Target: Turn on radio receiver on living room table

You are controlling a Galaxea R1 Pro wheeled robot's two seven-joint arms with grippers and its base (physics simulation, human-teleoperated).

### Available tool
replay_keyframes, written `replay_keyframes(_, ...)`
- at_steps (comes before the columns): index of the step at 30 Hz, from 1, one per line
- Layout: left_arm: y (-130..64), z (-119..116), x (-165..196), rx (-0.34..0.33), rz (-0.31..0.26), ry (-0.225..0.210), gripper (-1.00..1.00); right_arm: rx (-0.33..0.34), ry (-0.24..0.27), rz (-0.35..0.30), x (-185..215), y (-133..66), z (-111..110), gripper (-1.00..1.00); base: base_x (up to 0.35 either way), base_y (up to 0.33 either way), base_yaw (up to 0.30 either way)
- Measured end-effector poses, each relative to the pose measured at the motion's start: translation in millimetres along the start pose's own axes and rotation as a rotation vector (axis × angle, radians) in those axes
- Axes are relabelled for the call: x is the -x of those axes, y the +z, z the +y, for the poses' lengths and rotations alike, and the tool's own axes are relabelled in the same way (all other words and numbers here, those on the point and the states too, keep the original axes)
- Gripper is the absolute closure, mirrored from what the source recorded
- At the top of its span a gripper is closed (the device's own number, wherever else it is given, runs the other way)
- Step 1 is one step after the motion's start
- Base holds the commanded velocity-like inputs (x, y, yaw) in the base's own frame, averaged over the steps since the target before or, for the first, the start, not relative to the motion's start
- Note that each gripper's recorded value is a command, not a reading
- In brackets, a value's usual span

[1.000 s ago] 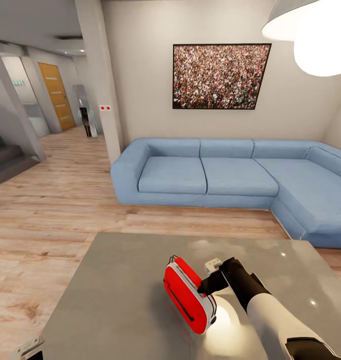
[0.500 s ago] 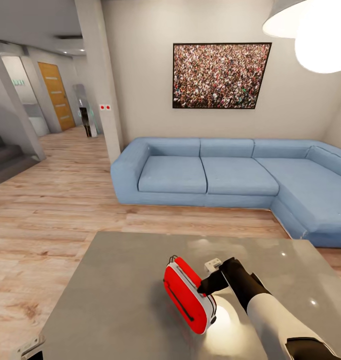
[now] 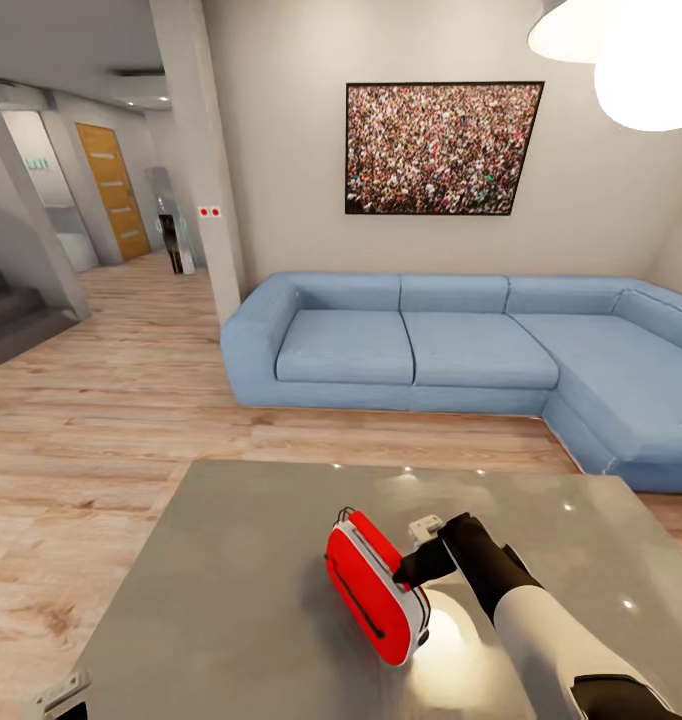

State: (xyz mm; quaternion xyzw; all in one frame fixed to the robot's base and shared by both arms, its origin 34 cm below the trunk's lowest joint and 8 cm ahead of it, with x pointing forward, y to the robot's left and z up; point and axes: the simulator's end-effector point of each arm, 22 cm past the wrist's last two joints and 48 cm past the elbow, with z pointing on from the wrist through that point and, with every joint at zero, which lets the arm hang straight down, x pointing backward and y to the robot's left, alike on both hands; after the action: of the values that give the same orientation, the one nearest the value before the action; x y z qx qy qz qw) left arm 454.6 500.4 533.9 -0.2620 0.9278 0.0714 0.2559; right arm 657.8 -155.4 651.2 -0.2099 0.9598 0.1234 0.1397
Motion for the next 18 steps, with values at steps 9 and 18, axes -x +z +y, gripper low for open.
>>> replay_keyframes(9, -0.3, -2, -5, -0.003, 0.006, -0.003, 1.0, -0.001, -0.008, 0.0, 3, 0.6, 2, 1.0, 0.0, 0.0, 0.0)
replay_keyframes(18, -0.5, -30, -29, -0.038, 0.035, -0.015, 1.0, -0.004, -0.024, 0.001, 6, 1.3, 6, 1.0, 0.0, 0.0, 0.0)
